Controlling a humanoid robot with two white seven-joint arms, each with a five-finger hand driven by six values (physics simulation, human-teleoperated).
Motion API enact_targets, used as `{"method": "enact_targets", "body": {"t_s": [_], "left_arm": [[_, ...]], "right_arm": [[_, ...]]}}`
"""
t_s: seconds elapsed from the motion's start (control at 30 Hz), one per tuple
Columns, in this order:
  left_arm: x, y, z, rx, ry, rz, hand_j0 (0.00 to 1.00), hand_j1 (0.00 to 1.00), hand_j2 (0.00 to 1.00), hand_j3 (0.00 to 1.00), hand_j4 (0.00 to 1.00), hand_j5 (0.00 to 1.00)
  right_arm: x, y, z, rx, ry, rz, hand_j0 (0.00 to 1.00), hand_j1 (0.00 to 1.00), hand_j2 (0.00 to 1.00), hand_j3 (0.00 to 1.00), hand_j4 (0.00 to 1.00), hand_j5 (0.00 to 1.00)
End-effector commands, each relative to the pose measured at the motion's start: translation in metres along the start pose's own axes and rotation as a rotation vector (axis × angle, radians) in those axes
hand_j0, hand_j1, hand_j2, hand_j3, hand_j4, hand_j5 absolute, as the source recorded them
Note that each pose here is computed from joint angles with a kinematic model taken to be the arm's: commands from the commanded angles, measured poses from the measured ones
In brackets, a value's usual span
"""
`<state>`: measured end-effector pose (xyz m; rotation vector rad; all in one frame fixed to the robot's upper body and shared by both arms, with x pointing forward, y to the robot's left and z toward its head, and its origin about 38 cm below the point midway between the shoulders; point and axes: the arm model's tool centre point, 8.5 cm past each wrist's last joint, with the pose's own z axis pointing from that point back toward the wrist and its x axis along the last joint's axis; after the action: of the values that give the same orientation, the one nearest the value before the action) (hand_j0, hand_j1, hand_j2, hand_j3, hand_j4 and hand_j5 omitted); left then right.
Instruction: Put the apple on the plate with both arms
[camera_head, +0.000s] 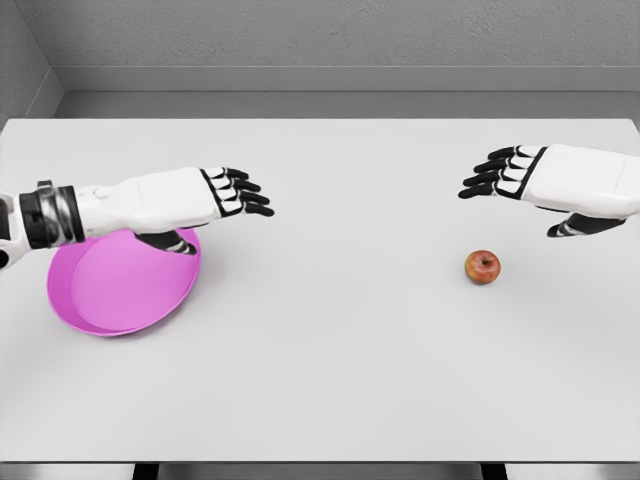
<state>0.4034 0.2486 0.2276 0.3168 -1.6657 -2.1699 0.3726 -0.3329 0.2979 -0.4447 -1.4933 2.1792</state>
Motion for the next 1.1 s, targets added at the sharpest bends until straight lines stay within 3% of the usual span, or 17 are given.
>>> {"method": "enact_targets", "body": {"t_s": [0.0, 0.23, 0.37, 0.4, 0.47, 0.5, 0.6, 0.77, 0.9, 1.07], "left_arm": [[0.002, -0.002, -0.003, -0.002, -0.009, 0.01, 1.0, 1.0, 1.0, 1.0, 1.0, 1.0], [0.003, -0.004, -0.005, -0.005, -0.014, 0.013, 1.0, 1.0, 1.0, 1.0, 1.0, 1.0], [0.002, -0.003, -0.004, -0.004, -0.012, 0.012, 1.0, 1.0, 1.0, 1.0, 1.0, 1.0], [0.002, -0.003, -0.004, -0.002, -0.011, 0.011, 1.0, 1.0, 1.0, 1.0, 1.0, 1.0], [0.002, -0.003, -0.004, -0.003, -0.01, 0.012, 1.0, 1.0, 1.0, 1.0, 1.0, 1.0], [0.002, -0.003, -0.004, -0.003, -0.01, 0.012, 1.0, 1.0, 1.0, 1.0, 1.0, 1.0], [0.002, -0.003, -0.004, -0.003, -0.01, 0.012, 1.0, 1.0, 1.0, 1.0, 1.0, 1.0], [0.002, -0.003, -0.004, -0.004, -0.011, 0.013, 1.0, 1.0, 1.0, 1.0, 1.0, 1.0], [0.003, -0.005, -0.005, -0.007, -0.014, 0.014, 1.0, 1.0, 1.0, 1.0, 1.0, 1.0], [0.002, -0.005, -0.005, -0.008, -0.013, 0.014, 1.0, 1.0, 1.0, 1.0, 1.0, 1.0]], "right_arm": [[0.0, -0.001, 0.0, -0.004, -0.001, -0.004, 1.0, 1.0, 1.0, 1.0, 1.0, 1.0], [-0.003, -0.01, 0.001, -0.03, 0.006, 0.002, 1.0, 1.0, 1.0, 1.0, 1.0, 1.0], [-0.015, -0.005, 0.02, -0.017, 0.06, -0.022, 1.0, 1.0, 1.0, 1.0, 1.0, 1.0], [-0.017, -0.002, 0.028, -0.011, 0.056, -0.08, 1.0, 1.0, 1.0, 1.0, 1.0, 1.0], [-0.02, 0.009, 0.034, 0.065, 0.036, -0.174, 1.0, 1.0, 1.0, 1.0, 1.0, 1.0], [-0.02, 0.013, 0.034, 0.028, 0.009, -0.252, 1.0, 1.0, 1.0, 1.0, 1.0, 1.0], [-0.019, 0.031, 0.028, 0.013, -0.033, -0.379, 1.0, 1.0, 1.0, 1.0, 1.0, 1.0], [-0.007, 0.044, 0.0, 0.002, -0.109, -0.425, 1.0, 1.0, 1.0, 1.0, 1.0, 1.0], [-0.004, 0.048, -0.009, 0.008, -0.126, -0.424, 1.0, 1.0, 1.0, 1.0, 1.0, 1.0], [-0.016, 0.067, -0.01, 0.091, -0.026, -0.417, 1.0, 1.0, 1.0, 1.0, 1.0, 1.0]]}}
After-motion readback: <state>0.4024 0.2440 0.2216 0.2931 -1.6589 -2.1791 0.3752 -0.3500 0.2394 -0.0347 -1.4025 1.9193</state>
